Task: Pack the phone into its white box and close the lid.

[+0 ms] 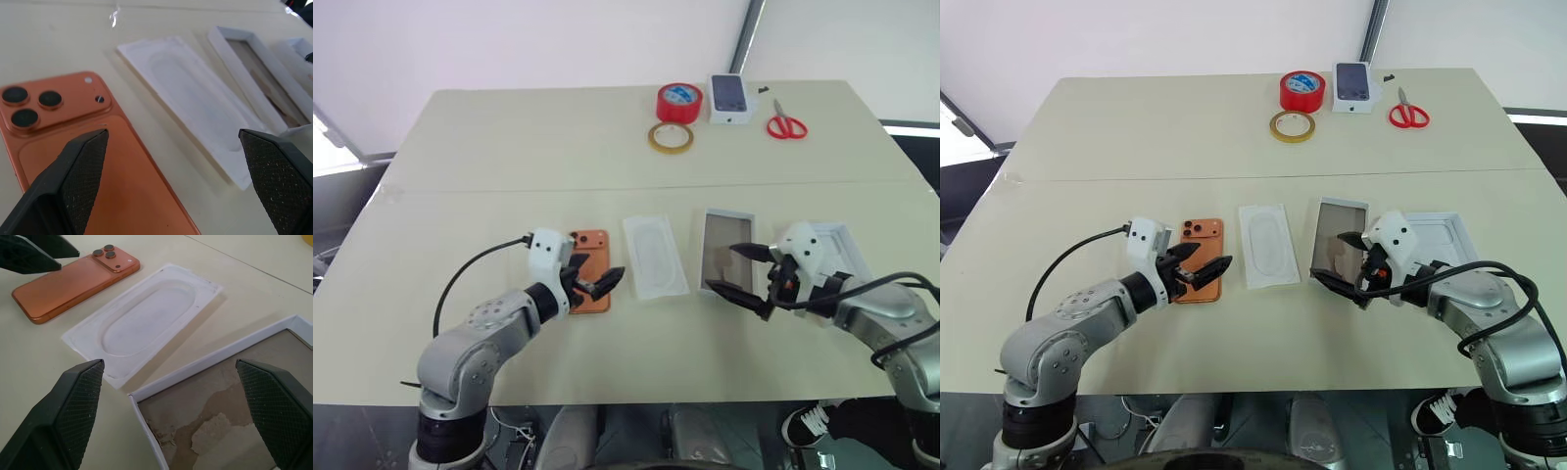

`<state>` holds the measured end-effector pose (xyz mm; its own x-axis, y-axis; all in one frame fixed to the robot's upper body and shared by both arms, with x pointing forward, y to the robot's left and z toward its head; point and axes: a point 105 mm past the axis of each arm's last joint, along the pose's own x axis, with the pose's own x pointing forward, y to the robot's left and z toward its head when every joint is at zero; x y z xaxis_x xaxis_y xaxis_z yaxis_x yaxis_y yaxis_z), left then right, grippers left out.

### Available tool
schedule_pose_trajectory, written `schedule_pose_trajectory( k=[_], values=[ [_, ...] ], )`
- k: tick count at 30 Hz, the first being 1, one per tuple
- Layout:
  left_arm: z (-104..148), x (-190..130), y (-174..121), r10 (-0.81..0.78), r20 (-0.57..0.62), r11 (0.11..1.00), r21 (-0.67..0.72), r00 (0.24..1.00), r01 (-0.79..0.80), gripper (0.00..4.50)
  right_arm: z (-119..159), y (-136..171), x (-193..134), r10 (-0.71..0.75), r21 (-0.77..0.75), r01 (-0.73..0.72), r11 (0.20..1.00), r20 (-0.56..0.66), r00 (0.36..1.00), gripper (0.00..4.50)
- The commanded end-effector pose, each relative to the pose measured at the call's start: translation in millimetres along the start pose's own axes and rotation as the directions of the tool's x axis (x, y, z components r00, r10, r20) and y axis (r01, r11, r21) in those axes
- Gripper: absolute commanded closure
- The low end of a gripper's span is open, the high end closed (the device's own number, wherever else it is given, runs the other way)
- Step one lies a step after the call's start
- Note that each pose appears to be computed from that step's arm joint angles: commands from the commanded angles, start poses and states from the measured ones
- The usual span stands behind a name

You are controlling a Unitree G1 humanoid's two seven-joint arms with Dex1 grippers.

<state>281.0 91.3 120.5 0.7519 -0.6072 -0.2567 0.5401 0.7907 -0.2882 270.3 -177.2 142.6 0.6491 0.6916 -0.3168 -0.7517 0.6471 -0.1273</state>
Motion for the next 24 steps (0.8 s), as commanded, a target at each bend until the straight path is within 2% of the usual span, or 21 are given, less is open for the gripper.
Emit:
schedule_pose_trajectory(
  k=[1, 5, 14, 21, 24],
  values=[
    [8, 8, -11, -0.003, -0.003, 0.997, -0.080, 1.000, 0.003, 0.04, 9, -3, -3, 0.000, -0.053, 0.001, 0.999, 0.025, 1.000, 0.00],
    [14, 16, -23, -0.041, -0.006, 0.989, -0.144, 0.999, 0.040, 0.04, 10, -3, -1, -0.001, -0.064, 0.003, 0.998, 0.031, 1.000, 0.00],
    [-4, 34, -24, -0.022, -0.156, 0.971, -0.238, 0.988, -0.016, 0.04, 9, -5, -7, -0.030, -0.078, 0.033, 0.996, 0.032, 0.999, 0.00],
    [-10, 51, -36, -0.083, -0.169, 0.927, -0.375, 0.982, 0.014, 0.04, 12, -1, -6, -0.027, -0.083, 0.030, 0.996, 0.036, 0.999, 0.00],
    [-14, 59, -34, -0.077, -0.187, 0.924, -0.383, 0.979, 0.000, 0.04, 11, 0, -4, -0.025, -0.087, 0.028, 0.996, 0.035, 0.999, 0.00]
  ],
)
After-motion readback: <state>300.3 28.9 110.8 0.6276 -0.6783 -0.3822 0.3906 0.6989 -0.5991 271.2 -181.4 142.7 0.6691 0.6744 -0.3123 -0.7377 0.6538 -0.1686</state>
